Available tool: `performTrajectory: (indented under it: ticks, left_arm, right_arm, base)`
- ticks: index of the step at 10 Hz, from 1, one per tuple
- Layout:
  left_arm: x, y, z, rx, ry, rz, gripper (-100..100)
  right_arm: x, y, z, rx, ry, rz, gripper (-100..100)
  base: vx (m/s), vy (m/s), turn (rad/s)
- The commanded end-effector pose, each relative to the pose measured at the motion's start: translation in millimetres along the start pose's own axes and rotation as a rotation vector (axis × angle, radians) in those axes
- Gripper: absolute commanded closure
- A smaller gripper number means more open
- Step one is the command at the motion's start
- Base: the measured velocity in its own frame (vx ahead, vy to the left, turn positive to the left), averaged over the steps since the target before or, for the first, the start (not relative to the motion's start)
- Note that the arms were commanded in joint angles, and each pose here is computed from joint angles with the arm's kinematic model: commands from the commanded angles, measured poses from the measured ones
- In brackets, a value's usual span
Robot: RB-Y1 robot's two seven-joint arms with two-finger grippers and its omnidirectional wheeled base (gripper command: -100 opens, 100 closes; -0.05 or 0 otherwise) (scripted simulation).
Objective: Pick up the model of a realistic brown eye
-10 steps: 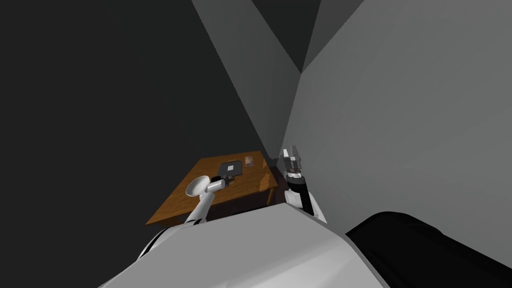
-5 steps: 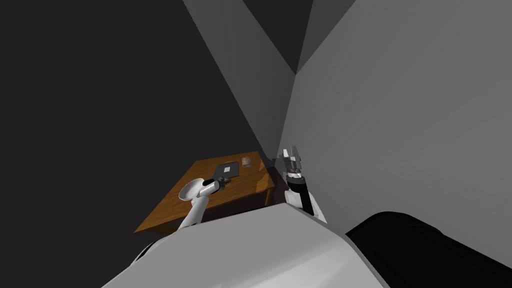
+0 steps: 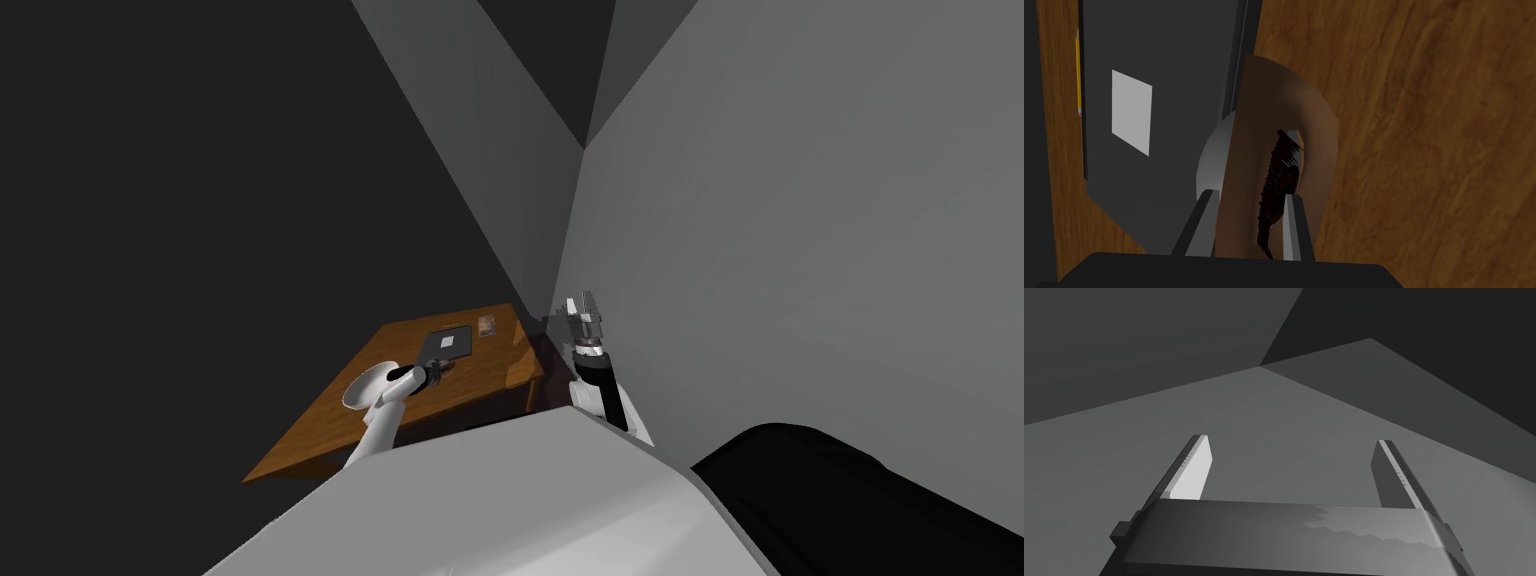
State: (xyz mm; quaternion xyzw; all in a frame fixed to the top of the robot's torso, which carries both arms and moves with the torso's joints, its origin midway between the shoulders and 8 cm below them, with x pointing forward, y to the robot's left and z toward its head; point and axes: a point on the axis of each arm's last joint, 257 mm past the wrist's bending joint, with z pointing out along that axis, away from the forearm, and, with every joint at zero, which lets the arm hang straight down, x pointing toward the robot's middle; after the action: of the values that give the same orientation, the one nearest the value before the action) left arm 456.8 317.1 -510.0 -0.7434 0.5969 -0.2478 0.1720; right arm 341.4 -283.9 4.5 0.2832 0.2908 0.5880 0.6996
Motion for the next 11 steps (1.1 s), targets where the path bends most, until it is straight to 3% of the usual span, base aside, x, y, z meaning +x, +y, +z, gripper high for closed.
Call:
performTrajectory:
  ticks: [1, 2, 3, 5, 6, 8, 9, 11]
  left_arm:
    - [-13.3, 1, -4.7, 0.003, -0.006, -0.001, 100]
    - [-13.3, 1, -4.7, 0.002, -0.006, 0.025, 100]
    - [-32.0, 4, -14.1, 0.006, -0.003, -0.017, 100]
    - [-38.9, 3, -15.6, 0.011, -0.011, 0.020, 100]
    - [-57.9, 6, -26.4, 0.018, -0.010, -0.019, 100]
    - [-64.9, 6, -28.1, 0.023, -0.019, 0.017, 100]
    - [-84.0, 8, -40.4, 0.034, -0.018, -0.020, 100]
    - [-91.2, 8, -42.5, 0.039, -0.028, 0.017, 100]
  right_arm:
    - [0, 0, 0.0, 0.000, 0.000, 0.000, 0]
    - [0, 0, 0.0, 0.000, 0.000, 0.000, 0]
    - [0, 0, 0.0, 0.000, 0.000, 0.000, 0]
    - [0, 0, 0.0, 0.000, 0.000, 0.000, 0]
    - [0, 0, 0.0, 0.000, 0.000, 0.000, 0]
    - [0, 0, 0.0, 0.000, 0.000, 0.000, 0]
    - [0, 0, 0.0, 0.000, 0.000, 0.000, 0]
    - [0, 0, 0.0, 0.000, 0.000, 0.000, 0]
  base:
    - [0.026, -0.068, -0.035]
    - [0.011, -0.035, 0.014]
    - [0.022, -0.076, -0.088]
    - [0.021, -0.051, -0.019]
    - [0.013, -0.070, -0.099]
    - [0.019, -0.058, -0.010]
    - [0.045, -0.069, -0.085]
    - [0.018, -0.050, -0.021]
